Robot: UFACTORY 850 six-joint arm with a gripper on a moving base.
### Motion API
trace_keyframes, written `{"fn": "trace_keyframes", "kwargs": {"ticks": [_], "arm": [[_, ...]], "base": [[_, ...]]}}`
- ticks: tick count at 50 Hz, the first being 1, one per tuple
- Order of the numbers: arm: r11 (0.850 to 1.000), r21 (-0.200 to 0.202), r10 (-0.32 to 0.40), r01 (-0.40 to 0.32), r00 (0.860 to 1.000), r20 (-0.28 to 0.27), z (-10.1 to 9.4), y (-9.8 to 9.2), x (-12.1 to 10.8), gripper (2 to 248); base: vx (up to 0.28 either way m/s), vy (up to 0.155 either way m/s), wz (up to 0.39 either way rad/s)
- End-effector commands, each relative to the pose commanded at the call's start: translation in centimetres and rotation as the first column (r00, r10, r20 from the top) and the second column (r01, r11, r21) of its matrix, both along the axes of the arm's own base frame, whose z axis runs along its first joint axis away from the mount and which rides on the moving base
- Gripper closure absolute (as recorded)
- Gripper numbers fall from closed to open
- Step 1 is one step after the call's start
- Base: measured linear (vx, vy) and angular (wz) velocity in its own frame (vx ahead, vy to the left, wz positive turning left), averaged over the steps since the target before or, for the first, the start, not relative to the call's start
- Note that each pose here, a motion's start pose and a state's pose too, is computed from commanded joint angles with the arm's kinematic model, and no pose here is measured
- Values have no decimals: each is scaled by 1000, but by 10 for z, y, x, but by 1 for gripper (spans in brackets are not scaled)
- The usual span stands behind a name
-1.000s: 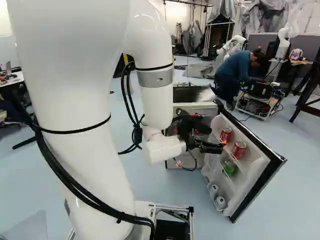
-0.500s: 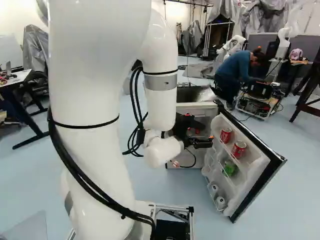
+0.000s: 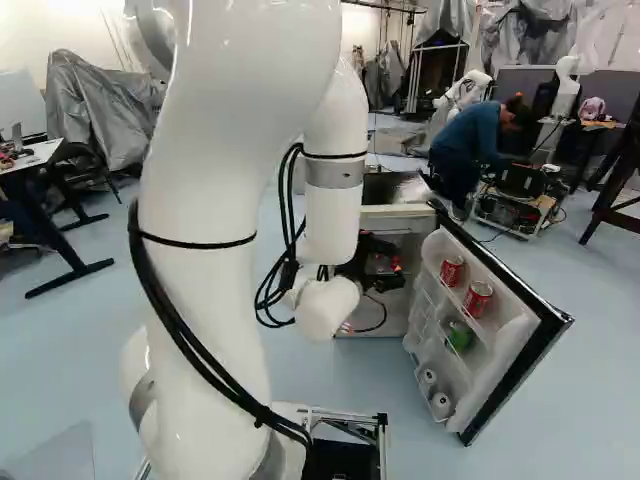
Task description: Grab a drink from the fridge
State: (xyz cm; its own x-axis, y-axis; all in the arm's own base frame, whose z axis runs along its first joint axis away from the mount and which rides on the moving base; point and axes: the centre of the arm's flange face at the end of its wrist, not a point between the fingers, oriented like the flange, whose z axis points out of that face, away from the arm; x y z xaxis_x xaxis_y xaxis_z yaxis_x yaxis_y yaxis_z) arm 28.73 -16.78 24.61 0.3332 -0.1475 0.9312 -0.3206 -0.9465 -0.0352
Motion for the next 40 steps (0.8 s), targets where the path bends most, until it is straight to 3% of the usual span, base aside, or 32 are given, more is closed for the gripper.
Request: {"fn": "trace_keyframes", "kwargs": {"ticks": [11, 40], "arm": [[996, 22, 89, -89, 996, -10, -12, 4, 10, 3], [990, 46, 133, -131, 990, -36, -49, -3, 46, 3]], "base": [[0, 0, 0], [0, 0, 0]]}}
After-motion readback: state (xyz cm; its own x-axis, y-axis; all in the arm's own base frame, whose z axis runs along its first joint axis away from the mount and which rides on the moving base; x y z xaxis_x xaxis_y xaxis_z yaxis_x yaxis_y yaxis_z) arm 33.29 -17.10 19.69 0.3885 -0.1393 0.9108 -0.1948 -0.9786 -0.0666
